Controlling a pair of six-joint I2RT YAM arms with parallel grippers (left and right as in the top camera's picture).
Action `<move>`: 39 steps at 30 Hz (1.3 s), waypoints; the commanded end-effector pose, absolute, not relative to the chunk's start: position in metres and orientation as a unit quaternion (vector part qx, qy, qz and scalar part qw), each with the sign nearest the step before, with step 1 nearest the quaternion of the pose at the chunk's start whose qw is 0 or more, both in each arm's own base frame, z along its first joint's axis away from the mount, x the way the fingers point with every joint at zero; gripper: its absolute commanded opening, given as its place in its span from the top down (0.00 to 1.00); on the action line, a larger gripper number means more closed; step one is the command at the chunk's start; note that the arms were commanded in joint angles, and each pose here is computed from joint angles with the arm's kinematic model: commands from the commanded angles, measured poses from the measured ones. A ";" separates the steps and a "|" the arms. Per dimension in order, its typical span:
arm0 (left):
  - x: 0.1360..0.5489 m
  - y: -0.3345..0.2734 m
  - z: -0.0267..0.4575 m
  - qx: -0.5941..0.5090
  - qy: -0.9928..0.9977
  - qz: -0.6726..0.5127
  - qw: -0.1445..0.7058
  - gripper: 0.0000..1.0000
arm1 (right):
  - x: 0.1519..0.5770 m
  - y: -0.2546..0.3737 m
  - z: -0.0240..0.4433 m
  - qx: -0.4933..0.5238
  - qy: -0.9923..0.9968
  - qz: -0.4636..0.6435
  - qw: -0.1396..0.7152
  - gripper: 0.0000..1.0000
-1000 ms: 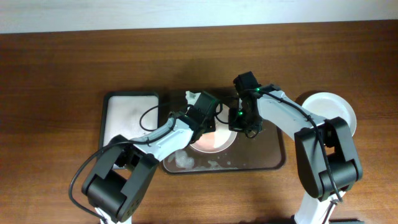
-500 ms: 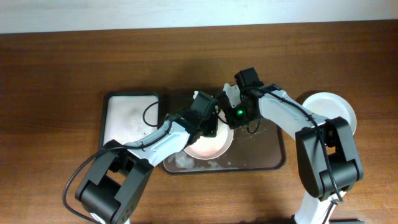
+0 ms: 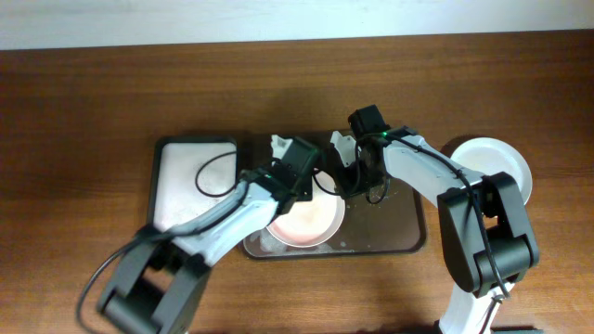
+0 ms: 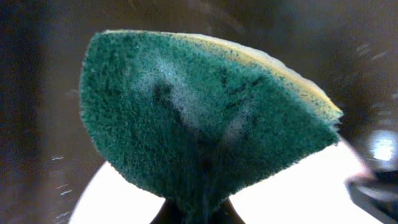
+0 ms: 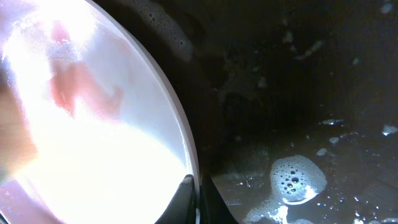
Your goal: Clean dirty plates on tray and stack at the side
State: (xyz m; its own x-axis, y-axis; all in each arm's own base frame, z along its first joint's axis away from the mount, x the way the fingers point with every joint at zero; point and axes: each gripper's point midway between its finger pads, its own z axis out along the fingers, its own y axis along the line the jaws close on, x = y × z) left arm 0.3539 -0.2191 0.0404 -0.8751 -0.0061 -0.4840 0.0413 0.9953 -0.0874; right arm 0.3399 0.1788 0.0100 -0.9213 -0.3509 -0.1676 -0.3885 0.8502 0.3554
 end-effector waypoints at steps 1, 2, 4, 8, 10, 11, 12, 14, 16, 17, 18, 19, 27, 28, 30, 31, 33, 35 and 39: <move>0.356 -0.206 0.104 0.004 0.950 -0.060 0.308 1.00 | 0.336 0.175 0.006 -0.189 0.965 0.179 0.042 0.96; 0.354 -0.201 0.105 0.001 0.952 -0.055 0.302 1.00 | 0.336 0.175 0.006 -0.189 0.965 0.178 0.042 0.96; 0.344 -0.184 0.095 -0.004 0.962 -0.030 0.271 1.00 | 0.335 0.175 0.006 -0.189 0.965 0.178 0.042 0.95; 0.349 -0.132 0.104 -0.011 0.966 0.009 0.258 1.00 | 0.327 0.173 0.005 -0.187 0.966 0.176 0.024 0.84; 0.352 -0.099 0.102 -0.019 0.972 0.008 0.235 1.00 | 0.318 0.169 0.004 -0.174 0.969 0.173 0.002 0.90; 0.350 -0.084 0.097 -0.033 0.976 0.003 0.216 1.00 | 0.317 0.169 0.004 -0.173 0.970 0.173 0.000 0.95; 0.348 -0.067 0.094 -0.053 0.977 0.011 0.205 1.00 | 0.317 0.169 0.004 -0.173 0.970 0.173 0.000 0.96; 0.344 -0.043 0.089 -0.077 0.979 0.023 0.188 1.00 | 0.317 0.169 0.004 -0.157 0.972 0.173 -0.003 0.96; 0.343 -0.035 0.087 -0.042 0.982 0.031 0.182 1.00 | 0.320 0.169 0.010 -0.157 0.972 0.174 0.006 0.96; 0.342 -0.033 0.085 -0.029 0.983 0.034 0.180 1.00 | 0.328 0.163 0.019 -0.147 0.975 0.162 0.025 0.96; 0.342 -0.032 0.083 -0.026 0.983 0.035 0.180 1.00 | 0.337 0.152 0.029 -0.131 0.982 0.130 0.046 0.96; 0.341 -0.036 0.079 -0.014 0.983 0.024 0.179 1.00 | 0.345 0.142 0.042 -0.127 0.984 0.102 0.070 0.96; 0.345 -0.034 0.023 -0.002 0.991 -0.003 0.137 1.00 | 0.367 0.057 0.168 -0.068 0.950 -0.153 0.265 0.96; 0.346 -0.038 0.021 0.012 0.990 -0.020 0.136 1.00 | 0.366 0.053 0.181 -0.063 0.938 -0.189 0.284 0.96; 0.348 -0.034 0.017 0.006 0.991 -0.020 0.135 1.00 | 0.363 0.053 0.205 -0.071 0.906 -0.269 0.319 0.96; 0.350 -0.034 0.017 0.017 0.990 -0.018 0.139 1.00 | 0.362 0.059 0.215 -0.079 0.890 -0.300 0.335 0.96; 0.356 -0.034 0.017 0.020 0.988 -0.017 0.149 1.00 | 0.359 0.078 0.240 -0.088 0.848 -0.354 0.384 0.96; 0.360 -0.034 0.019 0.019 0.987 -0.017 0.160 1.00 | 0.354 0.095 0.252 -0.098 0.829 -0.366 0.411 0.96; 0.360 -0.034 0.019 0.019 0.987 -0.017 0.159 0.56 | 0.352 0.107 0.253 -0.109 0.826 -0.360 0.419 0.96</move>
